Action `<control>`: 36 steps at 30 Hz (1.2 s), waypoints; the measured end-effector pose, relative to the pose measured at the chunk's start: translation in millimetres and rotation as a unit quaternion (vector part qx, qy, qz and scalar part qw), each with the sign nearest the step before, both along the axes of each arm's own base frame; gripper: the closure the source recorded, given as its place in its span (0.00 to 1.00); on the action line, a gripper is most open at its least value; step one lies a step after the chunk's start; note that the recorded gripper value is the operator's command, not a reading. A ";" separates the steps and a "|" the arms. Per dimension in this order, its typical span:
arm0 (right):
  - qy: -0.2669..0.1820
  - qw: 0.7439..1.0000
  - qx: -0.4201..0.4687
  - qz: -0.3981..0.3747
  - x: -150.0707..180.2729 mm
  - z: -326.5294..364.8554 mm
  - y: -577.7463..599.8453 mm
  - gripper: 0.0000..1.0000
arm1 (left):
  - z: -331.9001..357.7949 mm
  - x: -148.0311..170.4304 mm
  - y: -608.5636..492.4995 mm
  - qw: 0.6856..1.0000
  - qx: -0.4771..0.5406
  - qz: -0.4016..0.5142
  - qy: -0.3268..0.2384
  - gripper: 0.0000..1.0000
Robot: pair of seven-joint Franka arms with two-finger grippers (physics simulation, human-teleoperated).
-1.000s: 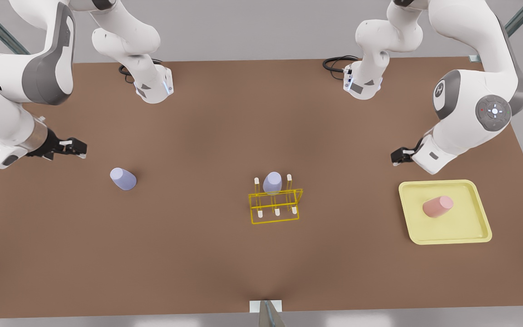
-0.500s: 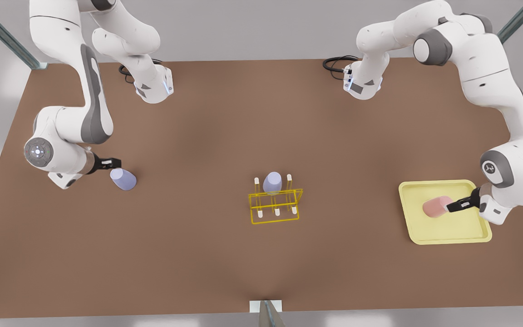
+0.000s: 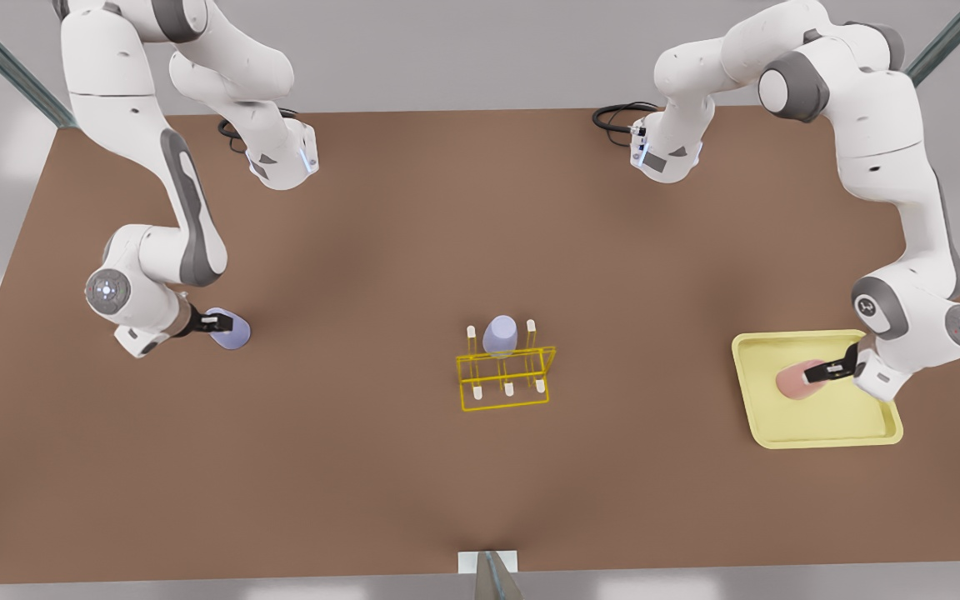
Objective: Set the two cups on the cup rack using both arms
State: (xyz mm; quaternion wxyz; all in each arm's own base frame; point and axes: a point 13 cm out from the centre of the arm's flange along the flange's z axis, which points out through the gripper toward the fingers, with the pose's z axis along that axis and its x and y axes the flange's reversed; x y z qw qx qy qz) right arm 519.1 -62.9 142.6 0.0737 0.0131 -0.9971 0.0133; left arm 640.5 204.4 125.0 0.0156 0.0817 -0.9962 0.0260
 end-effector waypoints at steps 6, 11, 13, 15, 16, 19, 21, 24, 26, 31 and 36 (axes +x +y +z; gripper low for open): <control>-0.023 1.000 0.001 0.004 -2.3 -19.1 -6.9 0.00 | -22.9 -8.6 -11.3 1.000 0.002 -0.026 0.011 0.00; -0.017 1.000 0.010 0.001 -20.5 -35.8 -2.0 0.00 | -35.7 -15.4 1.2 0.999 0.009 -0.030 0.013 0.00; -0.012 1.000 0.012 0.001 -28.3 -42.4 -1.6 0.00 | -42.4 -16.5 1.8 0.999 0.010 -0.034 0.015 0.00; -0.009 1.000 0.013 0.001 -33.6 -47.2 -1.0 0.00 | -46.5 -16.1 -0.2 0.999 0.011 -0.039 0.015 0.00; -0.008 1.000 0.014 0.002 -37.0 -50.2 -0.6 0.00 | -47.3 -15.9 -0.5 0.999 0.011 -0.041 0.015 0.00; -0.004 1.000 0.015 0.002 -48.2 -61.1 -0.2 0.00 | -46.2 -14.4 0.1 0.999 0.012 -0.045 0.012 0.05; -0.006 1.000 0.015 0.000 -51.7 -64.6 -3.3 0.00 | -45.5 -13.5 -0.1 0.999 0.013 -0.047 0.010 0.09; -0.010 1.000 0.014 0.001 -51.4 -67.7 -4.4 0.00 | -45.1 -12.9 0.1 0.999 0.013 -0.051 0.009 0.08; -0.011 1.000 0.014 0.001 -51.3 -70.7 -4.9 0.00 | -44.2 -12.0 1.2 0.999 0.014 -0.052 0.008 0.08; -0.015 1.000 0.014 0.005 -49.0 -74.8 -4.7 0.00 | -47.3 -10.5 2.3 0.998 0.016 -0.056 0.005 0.08; -0.021 1.000 0.014 0.008 -45.7 -72.2 -3.9 0.02 | -51.8 -9.2 3.2 0.998 0.018 -0.058 0.002 0.12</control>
